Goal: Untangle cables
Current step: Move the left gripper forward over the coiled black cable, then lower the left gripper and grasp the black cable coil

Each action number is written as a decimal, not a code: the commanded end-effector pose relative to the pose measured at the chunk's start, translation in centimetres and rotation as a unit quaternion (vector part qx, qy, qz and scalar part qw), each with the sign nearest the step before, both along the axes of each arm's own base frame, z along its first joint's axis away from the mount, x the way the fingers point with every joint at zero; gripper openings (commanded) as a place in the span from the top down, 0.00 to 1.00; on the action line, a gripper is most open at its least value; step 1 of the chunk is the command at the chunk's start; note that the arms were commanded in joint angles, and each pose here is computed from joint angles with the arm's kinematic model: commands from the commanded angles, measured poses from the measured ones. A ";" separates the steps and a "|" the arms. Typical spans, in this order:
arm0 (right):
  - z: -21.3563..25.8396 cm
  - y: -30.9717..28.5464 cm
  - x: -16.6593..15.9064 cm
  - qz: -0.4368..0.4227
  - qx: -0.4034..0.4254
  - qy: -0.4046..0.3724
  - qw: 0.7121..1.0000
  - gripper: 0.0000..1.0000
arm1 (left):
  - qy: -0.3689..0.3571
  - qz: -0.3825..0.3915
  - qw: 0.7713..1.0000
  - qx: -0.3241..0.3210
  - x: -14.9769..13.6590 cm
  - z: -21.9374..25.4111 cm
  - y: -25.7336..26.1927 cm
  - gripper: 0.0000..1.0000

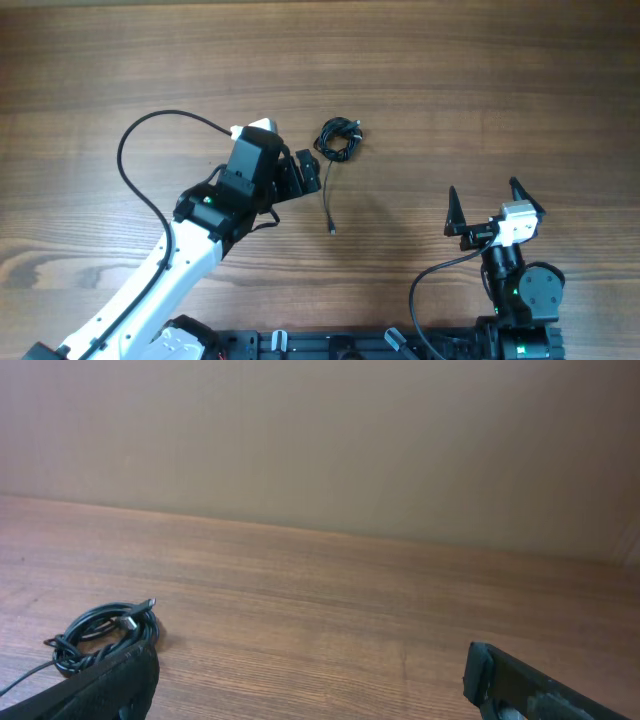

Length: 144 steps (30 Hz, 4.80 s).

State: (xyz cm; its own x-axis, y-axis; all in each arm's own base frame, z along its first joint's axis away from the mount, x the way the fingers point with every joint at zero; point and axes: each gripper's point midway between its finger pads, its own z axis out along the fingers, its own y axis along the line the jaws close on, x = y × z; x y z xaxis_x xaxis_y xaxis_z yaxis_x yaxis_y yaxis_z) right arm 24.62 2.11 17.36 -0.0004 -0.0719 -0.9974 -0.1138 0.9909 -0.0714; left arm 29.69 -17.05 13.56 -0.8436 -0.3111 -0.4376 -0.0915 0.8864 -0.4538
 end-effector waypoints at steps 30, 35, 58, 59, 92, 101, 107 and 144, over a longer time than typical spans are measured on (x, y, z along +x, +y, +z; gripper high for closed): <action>0.3 -0.3 0.0 -0.007 -0.003 -0.007 1.000 0.00 | 0.002 0.028 0.999 -0.018 2.9 -1.6 -1.4 0.00; 0.3 -0.3 0.0 -0.007 -0.003 -0.007 1.000 0.00 | 0.002 0.028 0.999 -0.017 2.9 -1.7 -1.4 0.00; 0.2 -0.3 0.0 -0.007 -0.003 -0.007 1.000 0.00 | 0.024 -0.024 0.999 -0.019 1.3 -4.4 -6.3 0.00; 0.2 -0.3 0.0 -0.007 -0.003 -0.007 1.000 0.00 | 0.024 -0.029 0.999 -0.019 1.2 -4.5 -6.7 0.00; -0.1 -0.3 0.1 -0.008 -0.003 0.001 1.000 0.00 | -0.116 -0.043 0.987 0.099 7.0 -6.5 -6.5 0.01; -0.5 -0.3 0.2 -0.008 -0.003 0.009 1.000 0.00 | -0.118 -0.004 0.988 0.102 9.7 -6.5 -2.6 0.00; -0.5 -0.3 0.2 -0.007 -0.003 0.009 1.000 0.00 | -0.147 -0.120 0.977 0.091 10.0 -6.1 -4.5 0.01; -0.5 -0.3 0.2 -0.008 -0.003 0.009 1.000 0.00 | -0.092 -0.065 0.988 0.109 10.5 -12.2 -3.3 0.96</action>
State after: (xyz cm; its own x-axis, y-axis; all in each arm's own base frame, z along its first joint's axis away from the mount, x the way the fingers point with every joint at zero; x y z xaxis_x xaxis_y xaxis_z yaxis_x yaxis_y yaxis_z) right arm 24.71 2.11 17.03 -0.0148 -0.0726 -0.9972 -0.1144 0.9909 -0.0705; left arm 41.93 -22.24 0.66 -0.6559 0.1911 -0.7303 0.3623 0.9284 -0.0826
